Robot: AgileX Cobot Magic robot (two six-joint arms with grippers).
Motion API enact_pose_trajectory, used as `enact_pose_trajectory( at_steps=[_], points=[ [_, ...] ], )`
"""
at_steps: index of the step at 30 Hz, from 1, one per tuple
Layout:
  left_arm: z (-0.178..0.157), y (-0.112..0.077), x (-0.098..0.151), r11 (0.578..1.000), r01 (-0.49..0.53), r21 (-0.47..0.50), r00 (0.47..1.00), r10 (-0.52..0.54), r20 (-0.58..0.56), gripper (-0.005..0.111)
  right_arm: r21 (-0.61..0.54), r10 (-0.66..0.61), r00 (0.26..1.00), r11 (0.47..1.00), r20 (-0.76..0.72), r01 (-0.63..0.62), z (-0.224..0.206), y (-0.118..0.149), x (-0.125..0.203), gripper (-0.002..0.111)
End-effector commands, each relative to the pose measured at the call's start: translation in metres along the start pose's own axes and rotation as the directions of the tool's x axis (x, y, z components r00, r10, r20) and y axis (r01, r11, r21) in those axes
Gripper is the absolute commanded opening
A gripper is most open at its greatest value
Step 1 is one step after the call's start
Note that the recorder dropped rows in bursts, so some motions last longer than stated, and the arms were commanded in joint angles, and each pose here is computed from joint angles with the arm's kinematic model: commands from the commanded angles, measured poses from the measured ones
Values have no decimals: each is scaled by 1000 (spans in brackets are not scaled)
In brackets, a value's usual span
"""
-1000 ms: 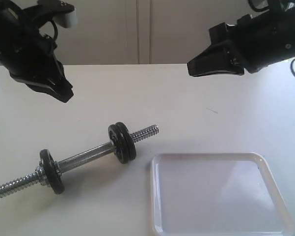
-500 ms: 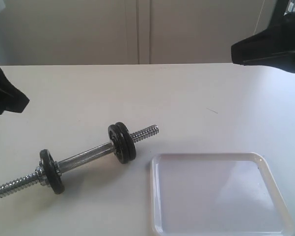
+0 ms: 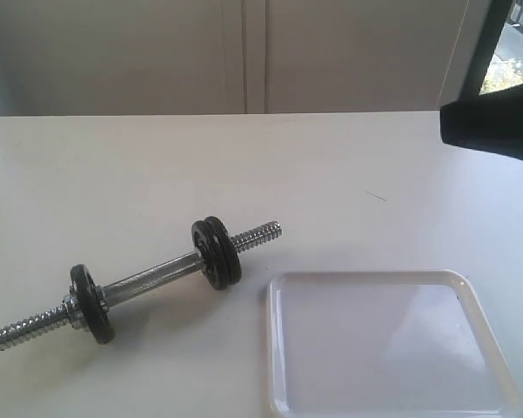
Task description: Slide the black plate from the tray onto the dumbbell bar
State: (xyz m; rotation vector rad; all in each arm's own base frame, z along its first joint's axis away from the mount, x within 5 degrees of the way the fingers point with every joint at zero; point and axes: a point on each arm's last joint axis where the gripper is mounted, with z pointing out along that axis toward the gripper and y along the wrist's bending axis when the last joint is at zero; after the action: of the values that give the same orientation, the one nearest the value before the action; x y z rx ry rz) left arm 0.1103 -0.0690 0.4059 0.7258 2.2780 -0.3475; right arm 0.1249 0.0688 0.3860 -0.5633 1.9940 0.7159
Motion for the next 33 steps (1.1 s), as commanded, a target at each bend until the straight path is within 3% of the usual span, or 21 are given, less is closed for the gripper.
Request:
enact_pose_trajectory(
  at_steps=[1,22,25,29,33],
  points=[
    [-8,-2,7,1000,13,-2,1000,-13,-4,0,0,5,1000,1000,13,-5,-2,1,1,0],
    [-8,0,7,1000,10,-14,1000,-10,0,0,-17,11,1000,1000,-14,-11,-2,3,3,0],
    [-15,3,10,998,55,-38,998,-54,28,0,-17,11,1000,1000,-14,-11,-2,3,3,0],
    [-41,10,23,978,144,-153,984,-125,129,0,-17,11,1000,1000,-14,-11,-2,3,3,0],
    [-71,8,44,924,206,-322,963,-133,235,0,-17,11,1000,1000,-14,-11,-2,3,3,0]
  ],
)
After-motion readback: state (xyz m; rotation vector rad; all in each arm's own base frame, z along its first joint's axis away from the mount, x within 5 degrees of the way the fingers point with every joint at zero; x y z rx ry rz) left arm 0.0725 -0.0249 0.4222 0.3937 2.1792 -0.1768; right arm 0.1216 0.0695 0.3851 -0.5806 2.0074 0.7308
